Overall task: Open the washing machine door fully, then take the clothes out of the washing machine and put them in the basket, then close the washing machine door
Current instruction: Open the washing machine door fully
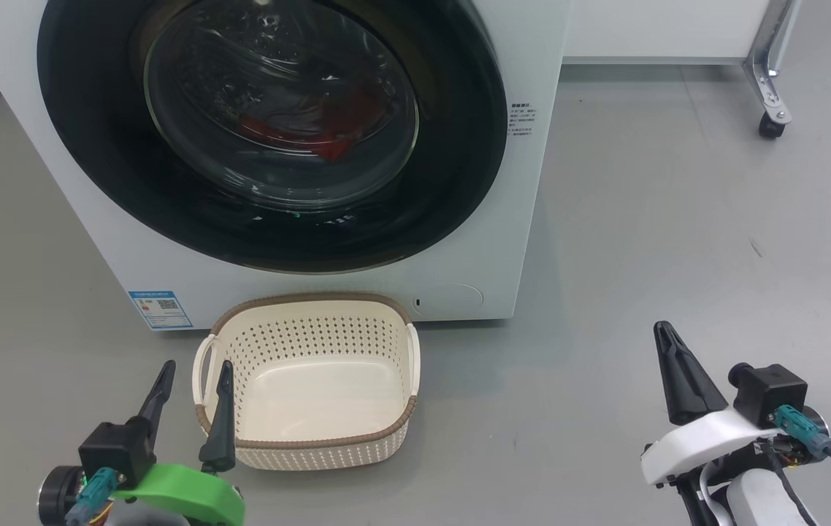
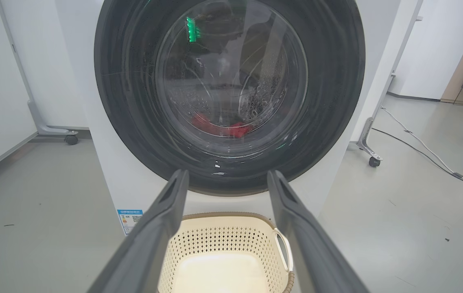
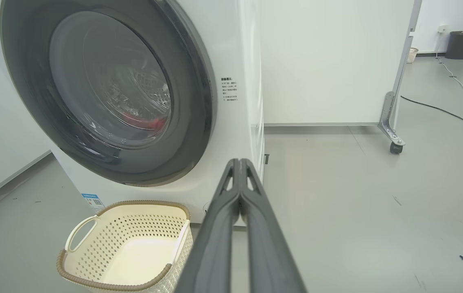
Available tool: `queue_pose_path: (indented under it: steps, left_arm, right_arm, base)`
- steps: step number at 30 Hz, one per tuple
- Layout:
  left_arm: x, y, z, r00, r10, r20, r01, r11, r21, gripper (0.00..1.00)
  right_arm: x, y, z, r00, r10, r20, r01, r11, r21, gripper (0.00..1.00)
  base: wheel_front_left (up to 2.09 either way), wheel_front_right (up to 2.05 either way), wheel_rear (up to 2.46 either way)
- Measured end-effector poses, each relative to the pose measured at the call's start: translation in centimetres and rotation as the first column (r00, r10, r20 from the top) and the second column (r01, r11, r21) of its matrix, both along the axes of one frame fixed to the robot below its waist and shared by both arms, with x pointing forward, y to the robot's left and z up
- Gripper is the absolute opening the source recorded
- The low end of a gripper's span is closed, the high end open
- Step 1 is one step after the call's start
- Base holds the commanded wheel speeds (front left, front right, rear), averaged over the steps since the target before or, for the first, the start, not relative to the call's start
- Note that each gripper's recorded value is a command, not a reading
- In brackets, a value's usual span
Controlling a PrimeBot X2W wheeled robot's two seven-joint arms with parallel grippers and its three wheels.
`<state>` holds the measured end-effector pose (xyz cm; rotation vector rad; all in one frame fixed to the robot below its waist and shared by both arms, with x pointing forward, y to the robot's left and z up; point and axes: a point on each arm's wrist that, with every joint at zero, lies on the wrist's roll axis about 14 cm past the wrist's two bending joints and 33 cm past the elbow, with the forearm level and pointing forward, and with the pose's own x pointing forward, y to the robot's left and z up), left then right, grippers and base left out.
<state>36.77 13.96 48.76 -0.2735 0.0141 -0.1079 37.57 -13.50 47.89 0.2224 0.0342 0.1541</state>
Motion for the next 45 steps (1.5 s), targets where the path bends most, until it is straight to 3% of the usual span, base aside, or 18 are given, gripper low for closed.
queue_pose_path:
  steps: [6,13,17,23,24,29,36,39,45]
  left_arm:
    - [0.1,0.1,-0.2,1.0,0.002,-0.006,-0.002,1.0,0.001,1.0]
    - [0.6,0.1,-0.3,1.0,0.002,-0.009,-0.002,1.0,-0.001,1.0]
    - [1.2,0.1,-0.1,1.0,0.001,-0.001,-0.001,1.0,0.002,1.0]
    - [2.2,0.0,0.0,1.0,-0.004,0.007,0.004,1.0,-0.002,1.0]
    - [2.2,0.0,0.0,1.0,-0.004,0.007,0.004,1.0,-0.002,1.0]
    - [3.4,0.0,0.3,1.0,-0.007,0.021,0.007,1.0,0.0,1.0]
    - [4.8,0.0,-0.1,1.0,-0.006,0.02,0.006,1.0,-0.004,1.0]
    - [5.4,0.0,-0.3,1.0,-0.007,0.018,0.007,1.0,0.0,1.0]
    - [6.7,0.3,-0.6,1.0,0.0,0.02,0.0,1.0,0.001,1.0]
  right_arm:
    - [0.4,-0.8,0.0,0.999,-0.047,-0.013,0.048,0.993,0.111,0.0]
    - [1.5,-2.5,-0.4,0.992,-0.119,-0.048,0.128,0.955,0.268,0.0]
    - [2.4,-3.1,-0.9,0.985,-0.154,-0.079,0.172,0.916,0.363,0.0]
    - [4.5,-4.6,-1.2,0.97,-0.206,-0.129,0.243,0.822,0.514,0.0]
    - [4.5,-4.6,-1.2,0.97,-0.206,-0.129,0.243,0.822,0.514,0.0]
    - [6.9,-5.1,-1.2,0.962,-0.21,-0.174,0.272,0.713,0.646,0.0]
    - [10.8,-3.9,-0.6,0.967,-0.138,-0.214,0.254,0.521,0.815,0.0]
    - [12.5,-3.2,-0.3,0.972,-0.098,-0.213,0.234,0.465,0.854,0.0]
    - [15.8,-1.5,0.4,0.98,-0.008,-0.197,0.184,0.393,0.901,0.0]
  base:
    - [0.0,0.0,0.0]
    - [0.0,0.0,0.0]
    - [0.0,0.0,0.0]
    - [0.0,0.0,0.0]
    - [0.0,0.0,0.0]
    - [0.0,0.0,0.0]
    - [0.0,0.0,0.0]
    - [0.0,0.0,0.0]
    - [0.0,0.0,0.0]
